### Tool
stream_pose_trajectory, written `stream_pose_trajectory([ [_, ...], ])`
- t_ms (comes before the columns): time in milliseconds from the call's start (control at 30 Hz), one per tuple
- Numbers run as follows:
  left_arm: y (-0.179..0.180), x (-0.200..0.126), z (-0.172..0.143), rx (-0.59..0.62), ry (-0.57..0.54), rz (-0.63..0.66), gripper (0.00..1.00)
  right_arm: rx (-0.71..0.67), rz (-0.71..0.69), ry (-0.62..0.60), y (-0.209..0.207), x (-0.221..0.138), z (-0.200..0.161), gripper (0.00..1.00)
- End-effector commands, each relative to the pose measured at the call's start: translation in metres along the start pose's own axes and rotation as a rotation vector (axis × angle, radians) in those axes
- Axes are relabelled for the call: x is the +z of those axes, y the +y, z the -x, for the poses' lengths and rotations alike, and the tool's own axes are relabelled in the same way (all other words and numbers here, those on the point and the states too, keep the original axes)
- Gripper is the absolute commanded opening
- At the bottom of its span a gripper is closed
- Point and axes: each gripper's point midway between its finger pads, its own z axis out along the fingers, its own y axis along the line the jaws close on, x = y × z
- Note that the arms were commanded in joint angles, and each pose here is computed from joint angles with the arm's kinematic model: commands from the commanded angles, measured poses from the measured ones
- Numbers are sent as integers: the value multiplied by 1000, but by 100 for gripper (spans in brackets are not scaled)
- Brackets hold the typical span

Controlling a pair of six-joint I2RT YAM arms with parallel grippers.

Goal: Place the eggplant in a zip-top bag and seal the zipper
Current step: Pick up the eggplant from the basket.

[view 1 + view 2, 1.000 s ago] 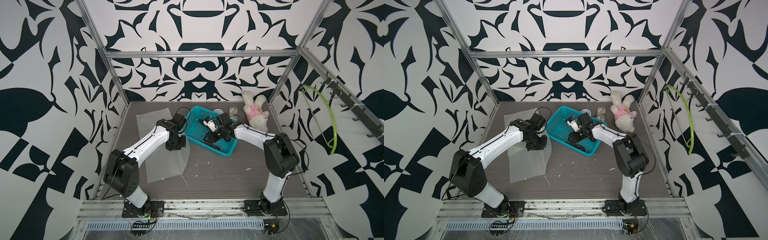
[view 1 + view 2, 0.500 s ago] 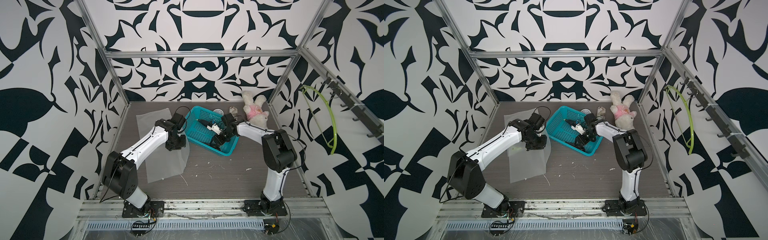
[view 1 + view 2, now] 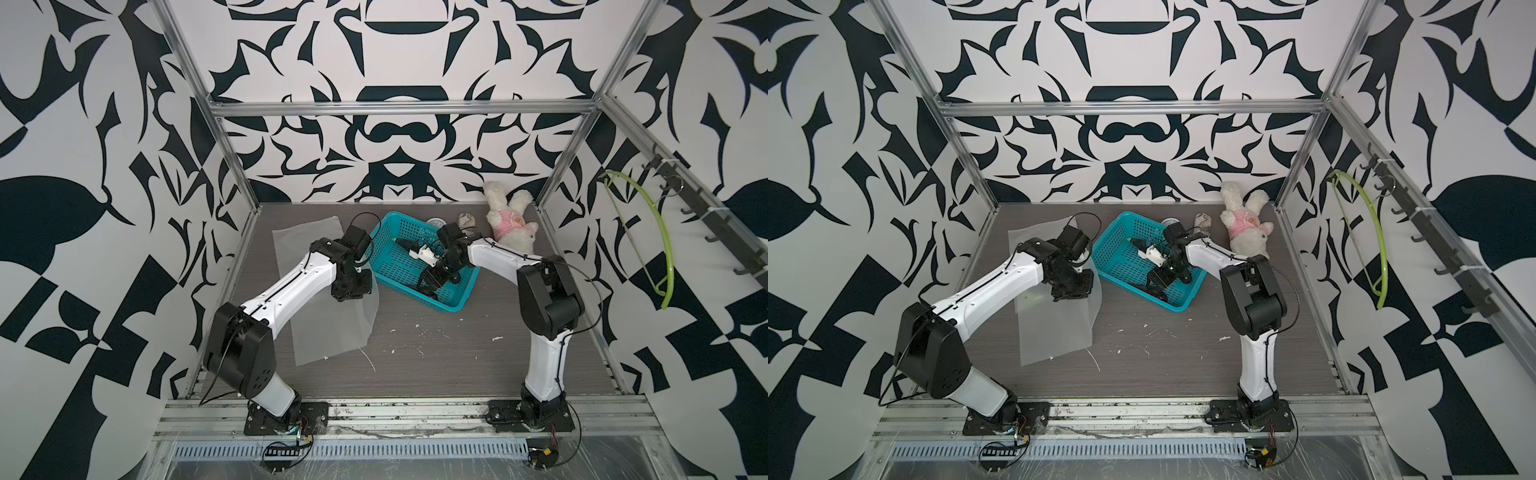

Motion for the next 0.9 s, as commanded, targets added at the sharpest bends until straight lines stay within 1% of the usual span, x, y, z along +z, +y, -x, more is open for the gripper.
stream_pose_trajectory([
  [0, 0, -5, -2, 7, -2, -8, 0, 11, 76, 79, 17, 8, -16, 57],
  [133, 0, -5, -1, 4, -1, -6, 0, 21, 107, 42, 23, 1, -8, 57],
  [333, 1, -4, -2, 2, 1, -4, 0, 70, 109, -48, 17, -20, 9, 57],
  [400, 1, -4, -3, 1, 1, -7, 0, 59, 123, -57, 21, -22, 11, 57],
  [500, 1, -5, -2, 0, -3, -6, 0, 70, 114, -28, 17, -17, 4, 57],
  [667, 2, -6, -1, -1, -10, -4, 0, 75, 62, 60, 10, -1, -14, 58],
  [867, 1, -6, 0, 2, -10, -1, 0, 41, 17, 113, 13, 6, -23, 59],
])
